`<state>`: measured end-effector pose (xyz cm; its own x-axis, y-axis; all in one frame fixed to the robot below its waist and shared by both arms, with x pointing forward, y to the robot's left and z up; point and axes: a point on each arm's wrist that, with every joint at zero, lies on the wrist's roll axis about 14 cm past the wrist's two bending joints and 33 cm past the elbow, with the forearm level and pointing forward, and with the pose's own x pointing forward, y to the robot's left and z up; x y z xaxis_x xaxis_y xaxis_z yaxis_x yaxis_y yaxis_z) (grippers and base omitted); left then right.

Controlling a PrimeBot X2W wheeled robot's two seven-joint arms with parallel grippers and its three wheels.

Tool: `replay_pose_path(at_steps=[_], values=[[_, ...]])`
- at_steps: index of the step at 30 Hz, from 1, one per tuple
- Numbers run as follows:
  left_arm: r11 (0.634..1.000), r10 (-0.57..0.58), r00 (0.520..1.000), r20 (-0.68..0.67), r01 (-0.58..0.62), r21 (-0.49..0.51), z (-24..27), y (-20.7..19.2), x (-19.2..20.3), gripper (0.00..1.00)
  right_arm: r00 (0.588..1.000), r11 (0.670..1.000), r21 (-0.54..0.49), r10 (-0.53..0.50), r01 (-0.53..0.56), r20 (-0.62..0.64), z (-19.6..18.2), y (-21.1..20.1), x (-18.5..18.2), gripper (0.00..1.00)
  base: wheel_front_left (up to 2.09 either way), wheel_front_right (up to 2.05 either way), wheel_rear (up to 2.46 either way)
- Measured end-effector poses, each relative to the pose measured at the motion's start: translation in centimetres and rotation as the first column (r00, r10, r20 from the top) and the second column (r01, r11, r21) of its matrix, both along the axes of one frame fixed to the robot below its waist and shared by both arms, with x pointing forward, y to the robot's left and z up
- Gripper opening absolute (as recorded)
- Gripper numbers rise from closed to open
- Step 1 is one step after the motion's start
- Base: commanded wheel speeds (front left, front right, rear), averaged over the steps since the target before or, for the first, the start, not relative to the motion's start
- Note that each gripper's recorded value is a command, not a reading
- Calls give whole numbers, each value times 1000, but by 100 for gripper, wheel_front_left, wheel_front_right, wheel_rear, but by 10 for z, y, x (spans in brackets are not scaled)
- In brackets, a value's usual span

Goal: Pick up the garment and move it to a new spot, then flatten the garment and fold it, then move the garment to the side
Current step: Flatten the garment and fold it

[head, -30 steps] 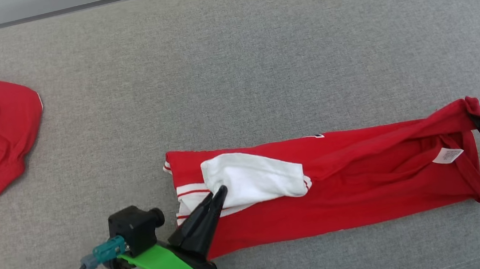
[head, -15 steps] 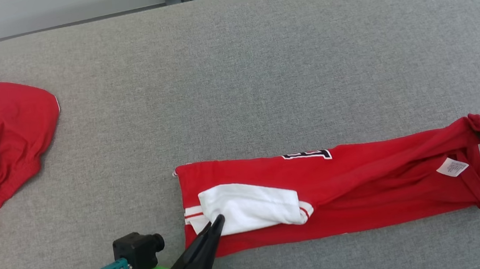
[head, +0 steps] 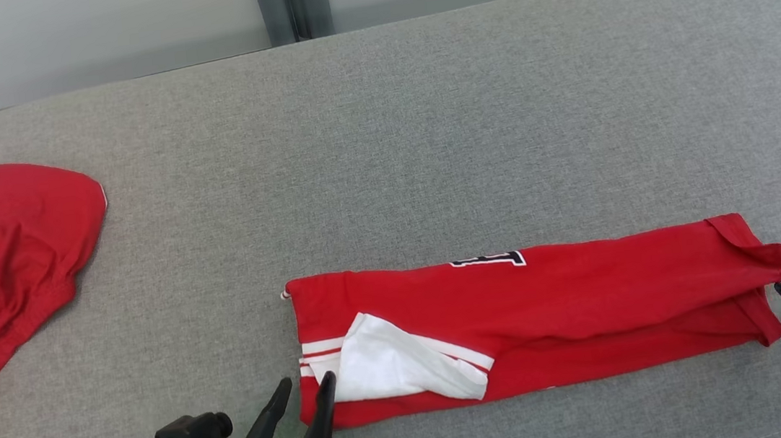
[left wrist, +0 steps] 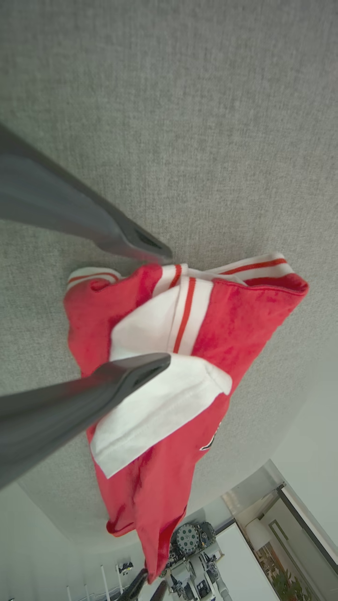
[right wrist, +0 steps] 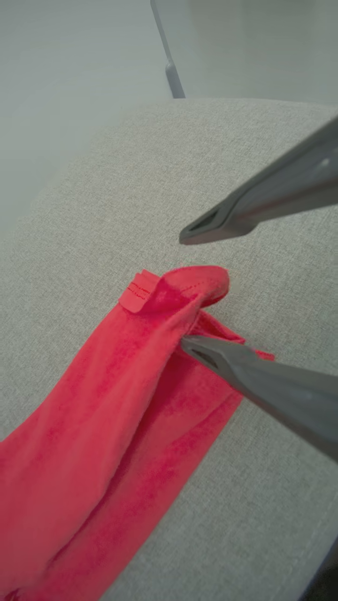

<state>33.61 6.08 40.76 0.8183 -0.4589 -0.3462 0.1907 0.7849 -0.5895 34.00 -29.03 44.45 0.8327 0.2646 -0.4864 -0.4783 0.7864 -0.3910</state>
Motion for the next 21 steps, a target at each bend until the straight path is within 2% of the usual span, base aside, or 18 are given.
replay_pose_path(at_steps=[4,8,11,16,19,21], values=[[999,52,998,35,-51,-6,7,5,7,100,999,999,16,-47,46,18,9,-7,-2,100,0,0,0],[988,137,987,79,-142,57,11,30,12,100,994,990,89,-104,107,-29,6,-5,-16,100,0,0,0],[970,209,965,161,-225,87,27,50,18,100,988,980,125,-158,156,4,22,-10,-12,100,0,0,0],[929,267,914,305,-328,171,50,75,12,100,959,944,177,-283,278,6,26,-20,-14,100,0,0,0],[907,286,886,365,-373,196,60,82,5,100,946,914,250,-320,321,-44,14,-6,-12,100,0,0,0],[896,303,867,395,-400,192,66,86,3,100,944,910,249,-319,331,-89,3,2,-8,100,0,0,0]])
